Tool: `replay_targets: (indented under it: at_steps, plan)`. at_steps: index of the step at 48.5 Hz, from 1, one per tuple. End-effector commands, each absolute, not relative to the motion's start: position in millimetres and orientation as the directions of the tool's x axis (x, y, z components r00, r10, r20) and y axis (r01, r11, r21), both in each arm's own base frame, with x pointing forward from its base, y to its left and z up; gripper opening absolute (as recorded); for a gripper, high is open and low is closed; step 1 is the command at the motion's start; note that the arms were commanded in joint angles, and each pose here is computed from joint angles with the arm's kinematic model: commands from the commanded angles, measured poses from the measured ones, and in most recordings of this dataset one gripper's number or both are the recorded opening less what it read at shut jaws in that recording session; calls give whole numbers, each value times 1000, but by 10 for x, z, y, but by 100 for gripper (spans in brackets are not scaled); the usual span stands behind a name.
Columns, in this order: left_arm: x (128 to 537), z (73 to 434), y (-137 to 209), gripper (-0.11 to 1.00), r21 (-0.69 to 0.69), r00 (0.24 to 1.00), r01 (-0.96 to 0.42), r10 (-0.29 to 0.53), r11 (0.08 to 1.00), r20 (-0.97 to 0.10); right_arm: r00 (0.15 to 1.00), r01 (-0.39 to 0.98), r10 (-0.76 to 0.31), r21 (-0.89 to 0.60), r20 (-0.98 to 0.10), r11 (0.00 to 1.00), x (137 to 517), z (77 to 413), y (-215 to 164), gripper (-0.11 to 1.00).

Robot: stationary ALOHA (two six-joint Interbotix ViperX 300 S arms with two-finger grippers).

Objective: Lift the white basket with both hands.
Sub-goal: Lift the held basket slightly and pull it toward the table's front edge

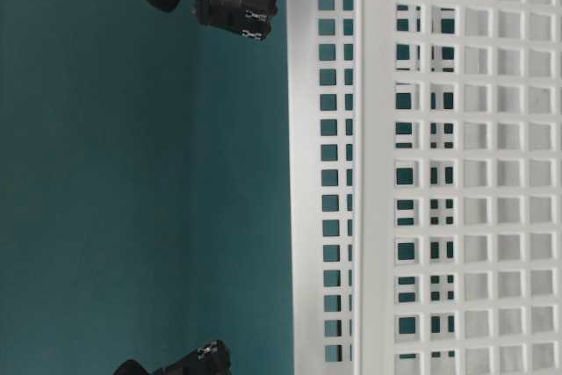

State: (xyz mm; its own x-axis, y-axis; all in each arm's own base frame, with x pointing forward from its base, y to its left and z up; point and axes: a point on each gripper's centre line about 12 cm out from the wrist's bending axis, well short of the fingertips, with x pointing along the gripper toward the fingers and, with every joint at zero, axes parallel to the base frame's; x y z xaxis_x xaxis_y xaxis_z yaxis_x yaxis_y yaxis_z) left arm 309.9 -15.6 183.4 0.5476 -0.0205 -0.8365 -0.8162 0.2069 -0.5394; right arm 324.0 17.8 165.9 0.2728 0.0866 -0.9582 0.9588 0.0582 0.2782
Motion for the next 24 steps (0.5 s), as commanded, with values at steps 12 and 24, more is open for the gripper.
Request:
replay_targets:
  at_steps: [12, 24]
  plan:
    - [3195, 1987, -168, 4, -593, 603, -776, -23, 214, -798, 283, 951, 90, 291, -955, 101, 3274, 1648, 282, 15]
    - [3197, 1953, -193, 4, -584, 594, -781, -27, 221, -804, 275, 953, 92, 284, -957, 110, 3274, 1623, 312, 15]
